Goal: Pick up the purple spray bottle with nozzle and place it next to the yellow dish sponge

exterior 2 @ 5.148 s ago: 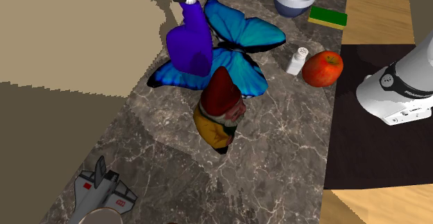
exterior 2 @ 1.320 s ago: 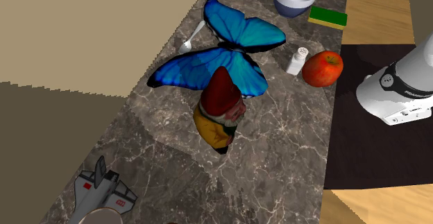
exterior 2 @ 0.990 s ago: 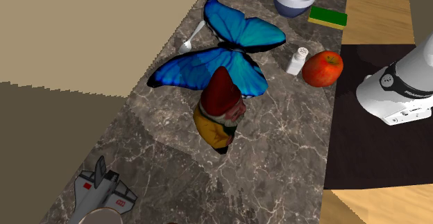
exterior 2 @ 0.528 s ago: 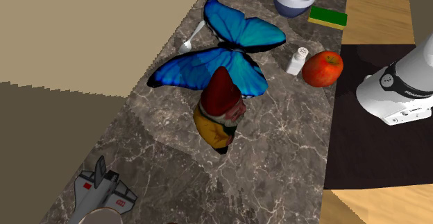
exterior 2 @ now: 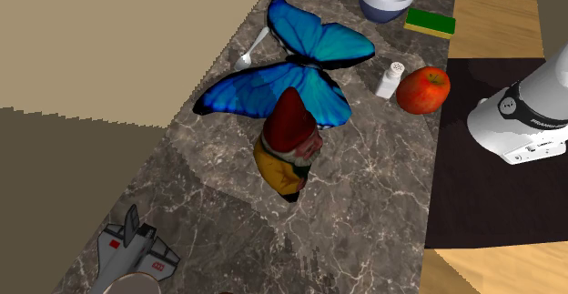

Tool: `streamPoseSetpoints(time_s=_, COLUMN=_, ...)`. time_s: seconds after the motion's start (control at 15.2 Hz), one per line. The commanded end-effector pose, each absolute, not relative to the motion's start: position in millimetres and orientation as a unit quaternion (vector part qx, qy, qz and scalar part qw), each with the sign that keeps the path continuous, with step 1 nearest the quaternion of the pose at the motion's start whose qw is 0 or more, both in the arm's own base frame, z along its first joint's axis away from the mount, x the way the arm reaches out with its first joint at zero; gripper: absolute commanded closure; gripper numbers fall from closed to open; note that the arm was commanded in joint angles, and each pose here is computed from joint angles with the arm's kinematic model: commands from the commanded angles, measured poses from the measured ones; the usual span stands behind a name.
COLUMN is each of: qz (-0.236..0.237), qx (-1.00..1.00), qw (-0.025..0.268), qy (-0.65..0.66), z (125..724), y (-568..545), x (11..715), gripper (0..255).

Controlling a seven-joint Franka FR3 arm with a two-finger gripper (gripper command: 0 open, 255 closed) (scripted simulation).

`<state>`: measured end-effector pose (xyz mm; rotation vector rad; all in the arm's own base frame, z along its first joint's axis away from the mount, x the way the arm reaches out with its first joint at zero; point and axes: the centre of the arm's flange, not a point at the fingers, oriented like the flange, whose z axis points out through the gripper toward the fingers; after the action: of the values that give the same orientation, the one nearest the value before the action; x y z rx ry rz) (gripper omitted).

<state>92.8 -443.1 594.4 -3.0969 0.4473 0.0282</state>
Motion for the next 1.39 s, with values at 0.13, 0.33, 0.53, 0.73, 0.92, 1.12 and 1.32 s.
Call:
streamPoseSetpoints(time_s=0.13, qz=0.009, qx=-0.99, qw=0.006, qy=0.143, z=572.8, y=-443.4, x=93.1, gripper=255)
streamPoseSetpoints(time_s=0.33, qz=0.009, qx=-0.99, qw=0.006, qy=0.143, z=557.0, y=-443.4, x=93.1, gripper=255)
streamPoseSetpoints(time_s=0.53, qz=0.009, qx=-0.99, qw=0.006, qy=0.143, z=541.1, y=-443.4, x=93.1, gripper=255)
streamPoseSetpoints(time_s=0.73, qz=0.009, qx=-0.99, qw=0.006, qy=0.143, z=525.3, y=-443.4, x=93.1, gripper=255)
streamPoseSetpoints(time_s=0.92, qz=0.009, qx=-0.99, qw=0.006, qy=0.143, z=509.4, y=-443.4, x=93.1, gripper=255)
streamPoseSetpoints(time_s=1.12, qz=0.009, qx=-0.99, qw=0.006, qy=0.143, z=493.6, y=-443.4, x=93.1, gripper=255)
streamPoseSetpoints(time_s=1.32, qz=0.009, qx=-0.99, qw=0.006, qy=0.143, z=477.7, y=-443.4, x=93.1, gripper=255)
